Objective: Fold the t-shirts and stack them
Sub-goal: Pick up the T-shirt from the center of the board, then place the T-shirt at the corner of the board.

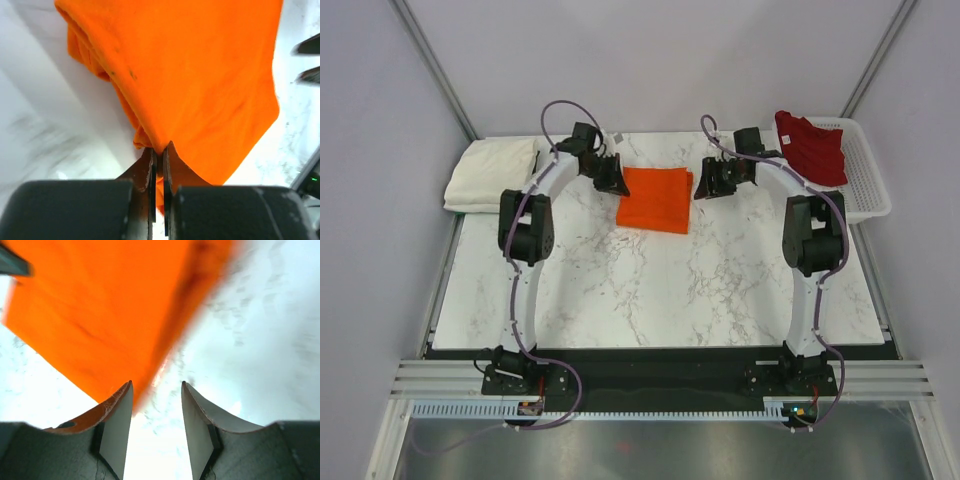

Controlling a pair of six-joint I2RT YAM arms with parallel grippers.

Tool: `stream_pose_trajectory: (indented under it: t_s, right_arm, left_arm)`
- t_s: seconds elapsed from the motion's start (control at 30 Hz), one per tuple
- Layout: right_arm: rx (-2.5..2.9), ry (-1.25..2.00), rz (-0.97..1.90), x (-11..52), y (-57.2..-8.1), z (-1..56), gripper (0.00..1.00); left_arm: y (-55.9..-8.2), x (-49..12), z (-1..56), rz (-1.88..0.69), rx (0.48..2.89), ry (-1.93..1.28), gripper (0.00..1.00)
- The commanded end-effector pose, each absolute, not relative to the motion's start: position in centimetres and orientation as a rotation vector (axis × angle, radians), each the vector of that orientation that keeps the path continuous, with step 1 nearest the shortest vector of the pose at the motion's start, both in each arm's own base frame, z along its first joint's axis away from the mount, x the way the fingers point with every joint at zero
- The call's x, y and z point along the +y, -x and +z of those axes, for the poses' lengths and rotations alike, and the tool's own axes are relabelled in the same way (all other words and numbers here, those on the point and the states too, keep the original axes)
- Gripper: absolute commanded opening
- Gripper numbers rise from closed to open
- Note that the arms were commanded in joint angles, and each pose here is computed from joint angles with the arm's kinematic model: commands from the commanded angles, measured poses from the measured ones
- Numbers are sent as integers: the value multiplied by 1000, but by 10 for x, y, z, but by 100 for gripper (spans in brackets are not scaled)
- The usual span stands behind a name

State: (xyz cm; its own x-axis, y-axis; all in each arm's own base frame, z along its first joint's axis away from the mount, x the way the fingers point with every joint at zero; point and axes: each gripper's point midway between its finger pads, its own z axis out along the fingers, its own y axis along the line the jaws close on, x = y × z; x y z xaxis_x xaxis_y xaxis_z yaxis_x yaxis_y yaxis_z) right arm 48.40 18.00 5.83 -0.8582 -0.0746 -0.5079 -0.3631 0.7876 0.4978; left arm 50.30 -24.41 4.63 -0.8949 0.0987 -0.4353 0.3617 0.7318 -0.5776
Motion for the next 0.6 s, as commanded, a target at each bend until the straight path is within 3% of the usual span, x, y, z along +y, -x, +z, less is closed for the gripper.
stream_pose_trajectory:
  t_s: [0.0, 0.27, 0.57]
  right_arm:
    - [2396, 433, 528, 137, -497, 113, 52]
    - [2454, 425, 457, 122, -474, 94, 52]
    - [2438, 403, 484, 126, -476, 101, 53]
  left_arm:
    - [-537, -166, 139, -661, 2374, -458, 2]
    - [-539, -81, 186, -325, 2368, -552, 2]
    - [-546, -34, 220, 62, 2292, -707, 2]
